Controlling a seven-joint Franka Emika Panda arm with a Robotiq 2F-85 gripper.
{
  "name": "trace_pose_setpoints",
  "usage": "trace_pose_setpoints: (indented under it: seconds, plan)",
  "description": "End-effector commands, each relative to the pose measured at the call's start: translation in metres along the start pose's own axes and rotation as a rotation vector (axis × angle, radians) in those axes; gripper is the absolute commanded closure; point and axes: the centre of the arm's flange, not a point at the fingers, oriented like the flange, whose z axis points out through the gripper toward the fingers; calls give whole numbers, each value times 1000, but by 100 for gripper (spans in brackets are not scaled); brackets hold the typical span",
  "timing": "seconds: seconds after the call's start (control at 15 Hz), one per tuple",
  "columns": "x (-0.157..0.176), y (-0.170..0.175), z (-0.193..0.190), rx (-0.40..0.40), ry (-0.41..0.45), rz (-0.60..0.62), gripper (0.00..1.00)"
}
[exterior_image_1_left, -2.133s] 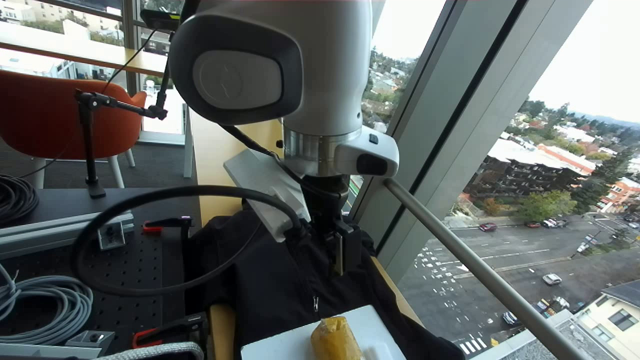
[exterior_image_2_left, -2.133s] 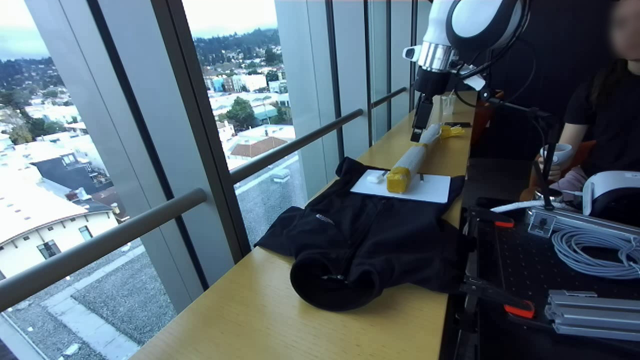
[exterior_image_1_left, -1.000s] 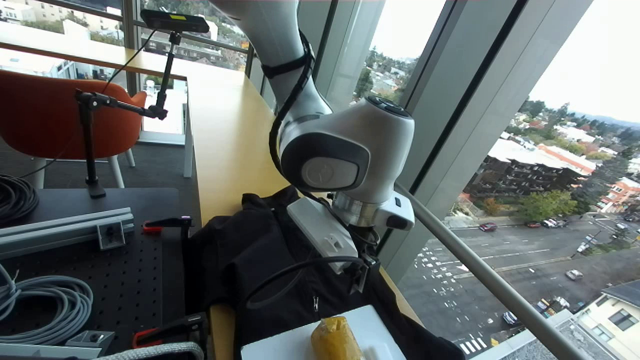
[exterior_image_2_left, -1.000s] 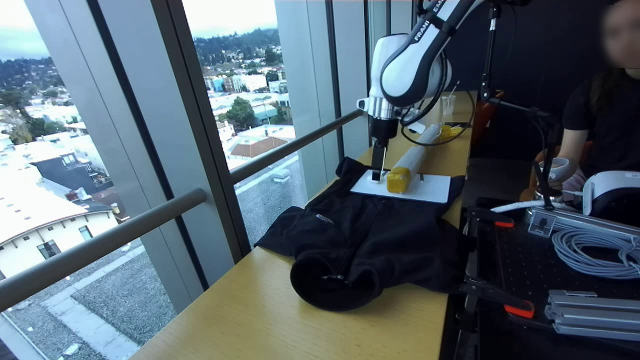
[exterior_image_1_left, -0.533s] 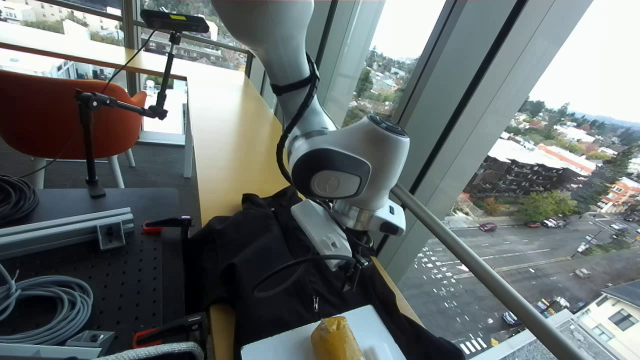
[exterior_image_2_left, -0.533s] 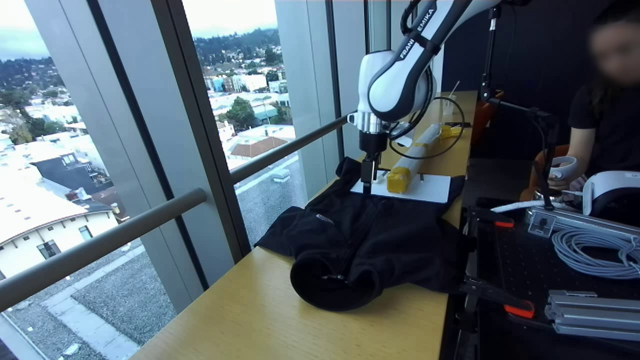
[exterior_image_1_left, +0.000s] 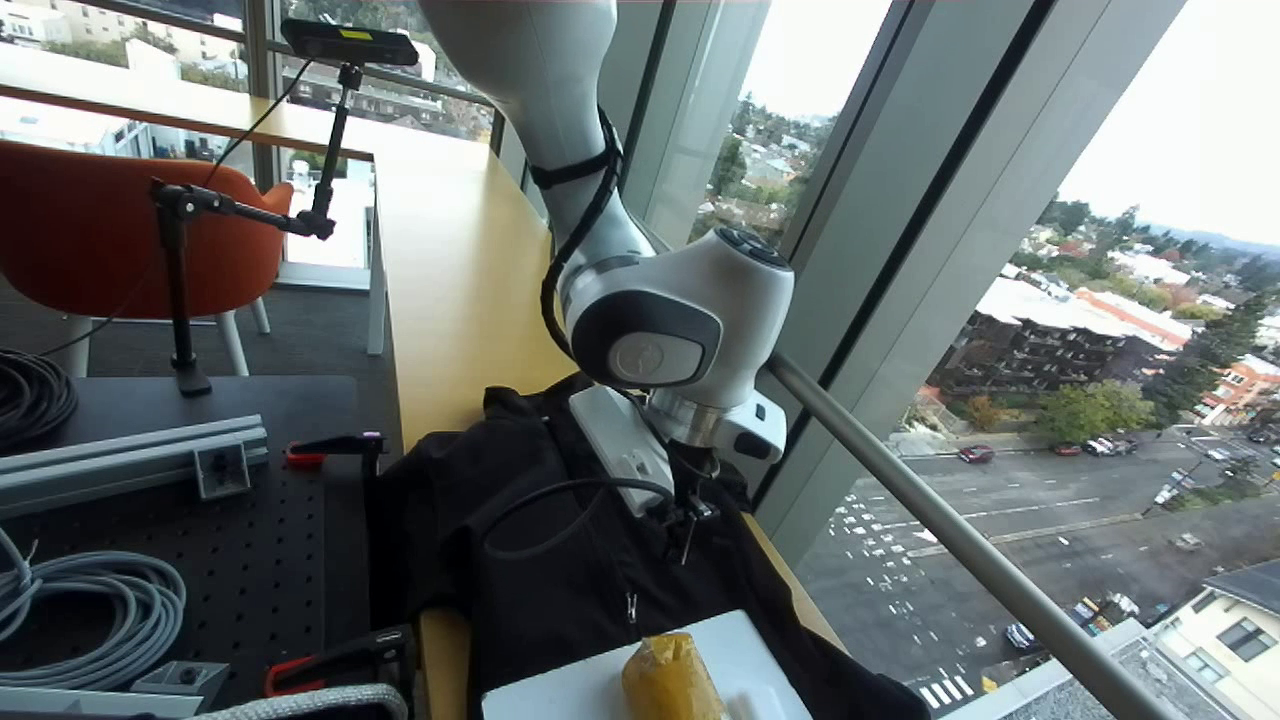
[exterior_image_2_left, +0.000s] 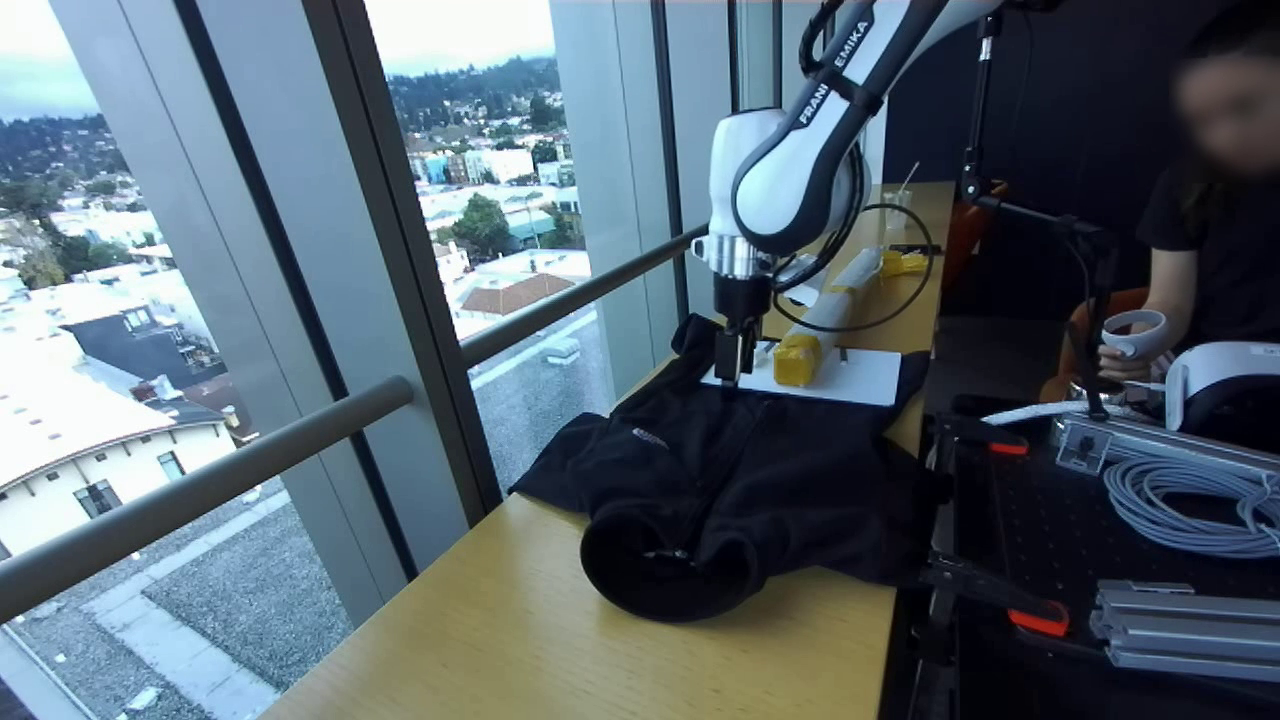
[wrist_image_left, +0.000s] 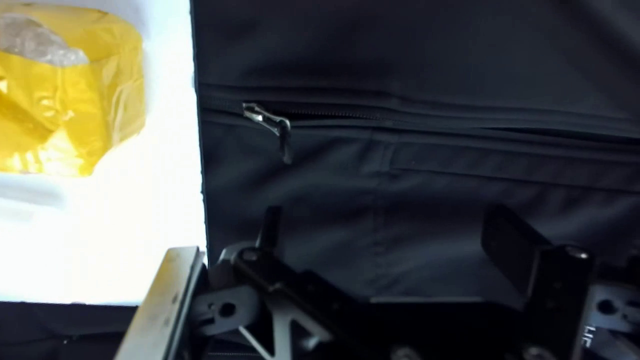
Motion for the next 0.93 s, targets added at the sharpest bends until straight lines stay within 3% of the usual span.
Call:
trace_pose_setpoints:
  seconds: [0.0,0.47,0.87]
  plan:
    - [-18,0,-9,-21,-30,28,0]
    - [-51,10,-16,-45,-61,36,0]
    - [-62,55,-6,-57,-84,80,0]
